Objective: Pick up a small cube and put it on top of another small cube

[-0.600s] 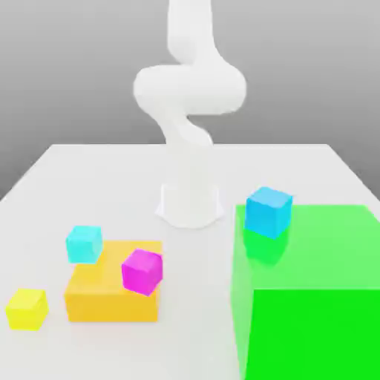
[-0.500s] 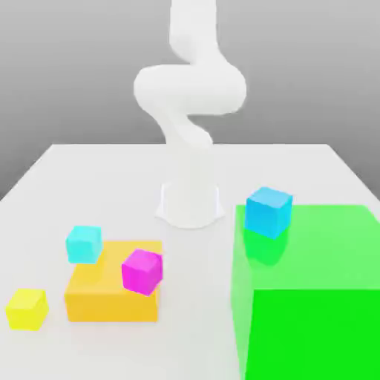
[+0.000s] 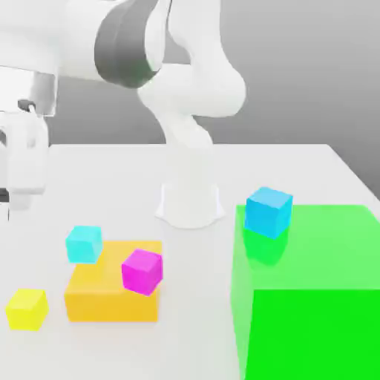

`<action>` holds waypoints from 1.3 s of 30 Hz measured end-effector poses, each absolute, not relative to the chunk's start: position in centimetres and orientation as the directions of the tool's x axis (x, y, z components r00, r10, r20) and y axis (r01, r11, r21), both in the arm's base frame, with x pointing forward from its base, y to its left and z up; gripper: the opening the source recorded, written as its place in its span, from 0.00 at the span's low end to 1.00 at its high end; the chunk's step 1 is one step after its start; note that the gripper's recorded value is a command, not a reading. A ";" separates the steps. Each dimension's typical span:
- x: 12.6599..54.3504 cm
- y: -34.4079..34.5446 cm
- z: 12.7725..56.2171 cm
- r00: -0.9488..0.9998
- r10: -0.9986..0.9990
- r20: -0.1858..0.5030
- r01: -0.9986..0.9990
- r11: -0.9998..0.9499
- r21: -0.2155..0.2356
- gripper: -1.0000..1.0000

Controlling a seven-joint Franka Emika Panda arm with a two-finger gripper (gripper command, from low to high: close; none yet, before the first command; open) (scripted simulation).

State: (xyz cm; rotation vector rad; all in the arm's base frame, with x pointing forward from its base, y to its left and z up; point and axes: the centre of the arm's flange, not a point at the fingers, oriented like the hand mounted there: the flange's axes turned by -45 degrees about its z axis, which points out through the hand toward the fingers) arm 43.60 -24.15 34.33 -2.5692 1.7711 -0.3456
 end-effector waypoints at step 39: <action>36.7 -13.2 29.9 0.476 -0.879 0.000 -0.879 -0.476 -0.001 0.00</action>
